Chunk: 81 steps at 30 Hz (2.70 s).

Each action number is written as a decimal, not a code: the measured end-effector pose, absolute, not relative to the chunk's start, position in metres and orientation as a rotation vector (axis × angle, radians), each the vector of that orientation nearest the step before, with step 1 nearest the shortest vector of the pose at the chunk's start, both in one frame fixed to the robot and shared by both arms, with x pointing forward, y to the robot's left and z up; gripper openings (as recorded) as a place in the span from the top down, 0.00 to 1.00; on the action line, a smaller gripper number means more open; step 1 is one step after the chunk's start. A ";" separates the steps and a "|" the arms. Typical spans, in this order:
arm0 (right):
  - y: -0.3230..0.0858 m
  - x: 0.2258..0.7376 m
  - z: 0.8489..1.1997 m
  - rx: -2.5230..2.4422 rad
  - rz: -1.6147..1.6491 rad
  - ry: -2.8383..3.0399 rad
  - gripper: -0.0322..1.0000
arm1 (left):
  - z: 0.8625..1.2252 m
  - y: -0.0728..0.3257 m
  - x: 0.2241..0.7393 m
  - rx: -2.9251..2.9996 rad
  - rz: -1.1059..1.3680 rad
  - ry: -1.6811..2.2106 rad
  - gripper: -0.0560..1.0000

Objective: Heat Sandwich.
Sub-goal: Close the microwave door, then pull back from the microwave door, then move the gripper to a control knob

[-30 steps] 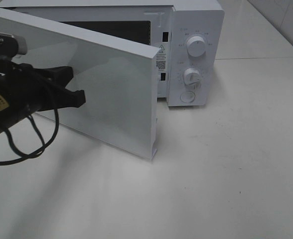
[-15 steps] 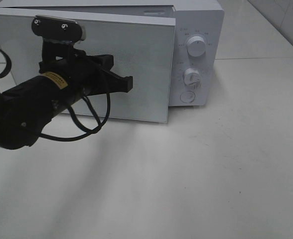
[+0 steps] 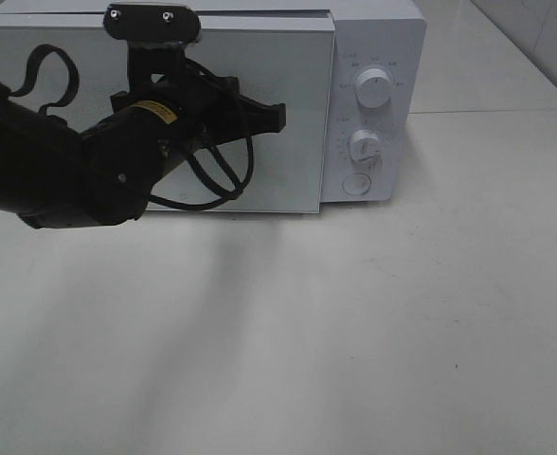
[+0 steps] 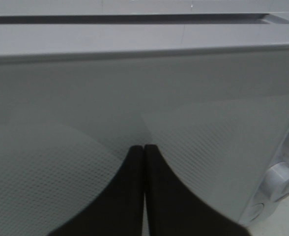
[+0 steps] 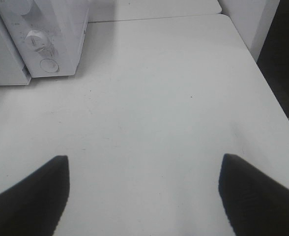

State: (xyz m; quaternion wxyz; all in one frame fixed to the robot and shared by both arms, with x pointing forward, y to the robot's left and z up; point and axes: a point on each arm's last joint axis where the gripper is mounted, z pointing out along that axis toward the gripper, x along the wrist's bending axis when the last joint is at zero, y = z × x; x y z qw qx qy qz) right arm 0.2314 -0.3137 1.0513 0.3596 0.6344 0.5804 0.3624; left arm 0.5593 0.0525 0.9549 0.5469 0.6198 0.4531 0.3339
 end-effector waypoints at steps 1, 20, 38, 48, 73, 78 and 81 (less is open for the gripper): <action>-0.314 0.231 1.051 1.636 0.934 1.497 0.23 | 0.954 0.049 0.560 1.481 0.787 1.068 0.95; -0.314 0.231 1.051 1.636 0.934 1.497 0.23 | 0.948 0.035 0.581 1.556 0.740 1.091 0.95; -0.314 0.231 1.051 1.636 0.934 1.497 0.23 | 0.961 0.073 0.552 1.611 0.710 1.149 0.95; -0.314 0.231 1.051 1.636 0.934 1.497 0.23 | 0.977 0.075 0.520 1.833 0.434 1.193 0.48; -0.314 0.231 1.051 1.636 0.934 1.497 0.23 | 1.018 0.146 0.468 2.233 -0.132 1.422 0.02; -0.314 0.231 1.051 1.636 0.934 1.497 0.23 | 1.033 0.183 0.469 2.184 -0.119 1.540 0.02; -0.314 0.231 1.051 1.636 0.934 1.497 0.23 | 1.039 0.198 0.468 2.161 -0.095 1.591 0.02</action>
